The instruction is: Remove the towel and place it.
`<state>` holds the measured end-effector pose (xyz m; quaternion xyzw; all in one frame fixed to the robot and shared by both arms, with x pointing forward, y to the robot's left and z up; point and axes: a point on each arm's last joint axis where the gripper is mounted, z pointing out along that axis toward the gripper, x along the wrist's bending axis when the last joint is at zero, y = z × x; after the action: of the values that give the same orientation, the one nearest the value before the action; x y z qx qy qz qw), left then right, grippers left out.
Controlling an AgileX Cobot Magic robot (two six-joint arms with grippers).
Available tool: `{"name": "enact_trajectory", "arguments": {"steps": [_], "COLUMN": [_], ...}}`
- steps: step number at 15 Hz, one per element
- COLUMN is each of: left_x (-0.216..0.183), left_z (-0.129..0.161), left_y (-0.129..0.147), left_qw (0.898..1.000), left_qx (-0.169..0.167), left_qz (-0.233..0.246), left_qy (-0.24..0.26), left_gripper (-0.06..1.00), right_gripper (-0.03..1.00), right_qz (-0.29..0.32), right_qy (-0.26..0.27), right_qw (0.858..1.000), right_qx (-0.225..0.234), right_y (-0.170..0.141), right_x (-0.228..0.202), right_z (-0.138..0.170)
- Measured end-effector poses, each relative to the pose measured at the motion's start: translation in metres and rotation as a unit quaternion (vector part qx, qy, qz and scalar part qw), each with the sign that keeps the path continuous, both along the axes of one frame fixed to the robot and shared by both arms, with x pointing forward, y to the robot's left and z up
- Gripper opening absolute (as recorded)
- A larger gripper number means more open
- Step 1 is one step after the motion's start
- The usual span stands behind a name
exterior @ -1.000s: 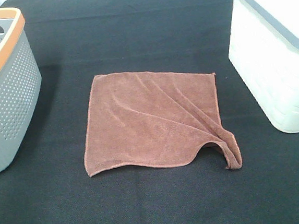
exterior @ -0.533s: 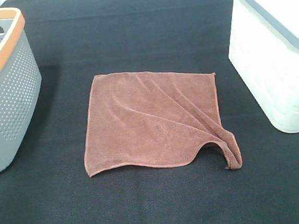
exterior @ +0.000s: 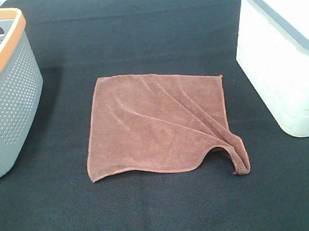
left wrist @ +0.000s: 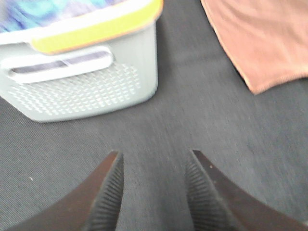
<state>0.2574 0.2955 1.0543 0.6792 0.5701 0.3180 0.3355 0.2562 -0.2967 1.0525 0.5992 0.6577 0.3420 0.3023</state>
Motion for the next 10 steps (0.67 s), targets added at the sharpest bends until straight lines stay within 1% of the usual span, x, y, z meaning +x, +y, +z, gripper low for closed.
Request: {"name": "enact_trajectory", "arguments": {"steps": [1, 3, 6, 10], "left_x": [-0.008, -0.016, -0.025, -0.025], "left_z": [0.001, 0.001, 0.001, 0.001], "left_y": [0.000, 0.001, 0.001, 0.001], "left_qw": [1.000, 0.999, 0.997, 0.997], "left_qx": [-0.001, -0.002, -0.004, -0.004], "left_qz": [0.001, 0.001, 0.001, 0.001], "left_qy": [-0.025, -0.051, -0.079, -0.079], "left_gripper": [0.41, 0.41, 0.41, 0.41], "right_gripper": [0.62, 0.62, 0.62, 0.62], "right_qz": [-0.029, -0.039, -0.039, -0.039], "right_qy": [-0.033, -0.069, -0.077, -0.078], "right_qw": [0.999, 0.997, 0.996, 0.996], "right_qx": [0.003, 0.005, 0.005, 0.005], "right_y": [-0.002, -0.002, -0.002, -0.002], "right_x": [-0.010, -0.022, -0.024, -0.024], "right_z": [0.001, 0.001, 0.001, 0.001]}}
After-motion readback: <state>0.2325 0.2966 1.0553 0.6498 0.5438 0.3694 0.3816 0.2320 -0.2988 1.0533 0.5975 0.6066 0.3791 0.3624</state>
